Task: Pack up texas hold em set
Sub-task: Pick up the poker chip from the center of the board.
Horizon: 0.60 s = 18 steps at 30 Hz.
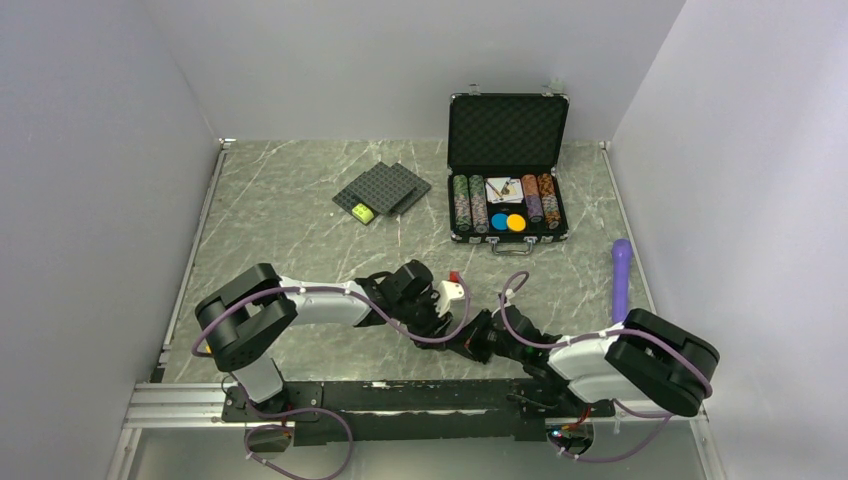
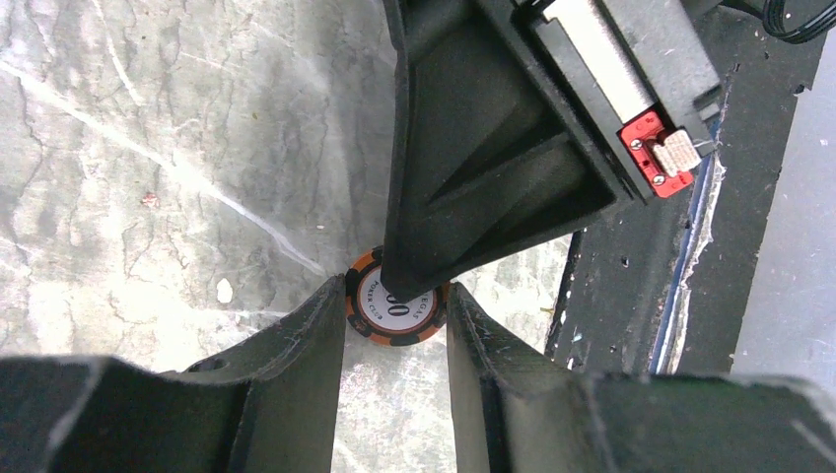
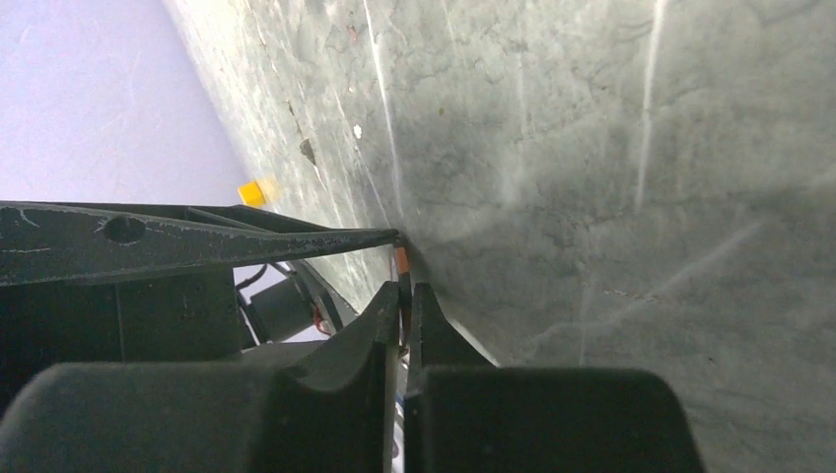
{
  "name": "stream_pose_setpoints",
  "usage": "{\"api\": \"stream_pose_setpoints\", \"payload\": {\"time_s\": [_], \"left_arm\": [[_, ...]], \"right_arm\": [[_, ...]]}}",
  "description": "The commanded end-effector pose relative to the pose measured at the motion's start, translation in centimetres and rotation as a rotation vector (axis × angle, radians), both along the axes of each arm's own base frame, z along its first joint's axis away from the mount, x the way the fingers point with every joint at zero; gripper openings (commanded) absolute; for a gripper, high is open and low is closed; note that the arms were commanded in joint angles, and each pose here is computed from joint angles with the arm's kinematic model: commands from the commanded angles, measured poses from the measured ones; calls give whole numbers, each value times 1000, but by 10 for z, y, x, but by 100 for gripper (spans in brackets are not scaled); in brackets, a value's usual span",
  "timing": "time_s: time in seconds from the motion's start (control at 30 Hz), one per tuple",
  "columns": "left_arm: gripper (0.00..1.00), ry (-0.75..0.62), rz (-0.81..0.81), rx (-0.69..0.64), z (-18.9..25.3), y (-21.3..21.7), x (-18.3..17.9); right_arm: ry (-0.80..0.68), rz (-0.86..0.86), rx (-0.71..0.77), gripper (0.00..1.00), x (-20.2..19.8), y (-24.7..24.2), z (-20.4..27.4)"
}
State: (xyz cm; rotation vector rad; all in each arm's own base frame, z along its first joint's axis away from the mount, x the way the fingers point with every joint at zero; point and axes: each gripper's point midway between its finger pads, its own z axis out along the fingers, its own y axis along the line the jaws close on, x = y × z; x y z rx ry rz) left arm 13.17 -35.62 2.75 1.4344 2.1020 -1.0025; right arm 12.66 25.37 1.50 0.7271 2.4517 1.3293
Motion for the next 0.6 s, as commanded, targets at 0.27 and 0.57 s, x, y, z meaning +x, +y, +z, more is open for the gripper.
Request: {"api": "stream_pose_setpoints", "payload": {"time_s": [0.27, 0.57], "left_arm": [[98, -31, 41, -31, 36, 16, 8], [99, -370, 307, -163, 146, 49, 89]], "right_arm": [[-79, -42, -72, 0, 7, -15, 7], [-362, -234, -444, 0, 66, -84, 88]]}}
